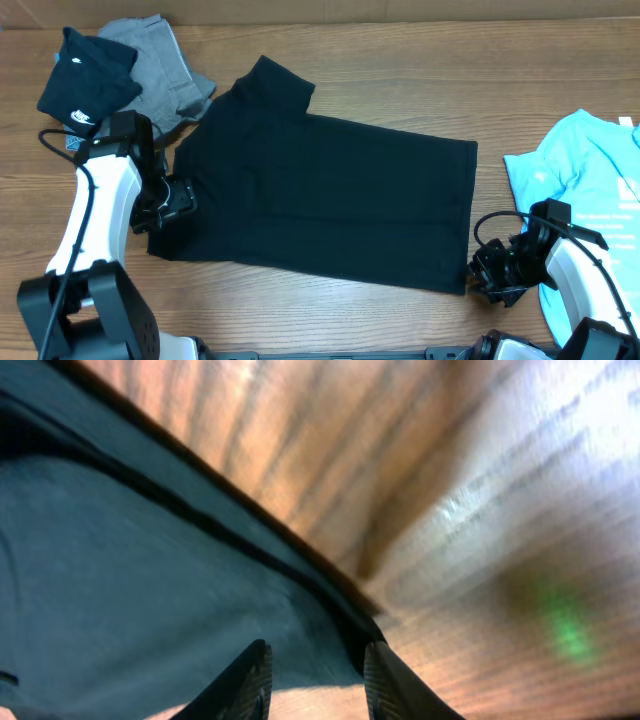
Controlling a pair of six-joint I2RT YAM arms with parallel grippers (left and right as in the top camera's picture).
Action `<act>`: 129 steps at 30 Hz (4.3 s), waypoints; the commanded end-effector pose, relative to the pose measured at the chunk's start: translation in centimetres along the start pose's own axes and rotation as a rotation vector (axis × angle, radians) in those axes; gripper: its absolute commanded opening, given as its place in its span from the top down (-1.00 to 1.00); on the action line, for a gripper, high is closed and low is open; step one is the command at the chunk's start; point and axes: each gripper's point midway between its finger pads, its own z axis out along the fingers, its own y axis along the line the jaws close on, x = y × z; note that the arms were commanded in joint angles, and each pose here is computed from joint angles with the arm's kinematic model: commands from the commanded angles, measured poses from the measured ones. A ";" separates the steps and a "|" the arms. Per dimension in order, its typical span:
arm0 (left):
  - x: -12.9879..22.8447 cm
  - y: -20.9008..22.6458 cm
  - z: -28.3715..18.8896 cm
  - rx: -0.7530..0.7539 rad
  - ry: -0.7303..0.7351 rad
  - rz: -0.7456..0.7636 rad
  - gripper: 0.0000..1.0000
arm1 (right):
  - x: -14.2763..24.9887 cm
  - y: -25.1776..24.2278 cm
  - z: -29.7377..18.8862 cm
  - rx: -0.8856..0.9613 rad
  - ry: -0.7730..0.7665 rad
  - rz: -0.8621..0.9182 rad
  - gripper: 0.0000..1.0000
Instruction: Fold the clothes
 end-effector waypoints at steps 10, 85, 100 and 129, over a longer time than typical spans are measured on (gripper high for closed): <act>-1.3 -1.8 -4.1 0.112 -0.105 0.068 -0.38 | -1.6 1.5 -0.3 -0.056 -0.062 0.025 0.00; -23.7 -27.8 6.9 0.329 -0.578 0.598 -0.03 | -18.8 18.8 0.1 -0.106 -0.431 -0.468 0.87; -23.4 -26.0 -1.7 0.389 -0.619 0.530 0.92 | -18.0 18.5 -7.0 -0.163 -0.532 -0.441 0.92; -25.8 -28.8 3.5 0.357 -0.717 0.586 -0.01 | -17.4 18.2 -6.8 -0.153 -0.509 -0.438 0.90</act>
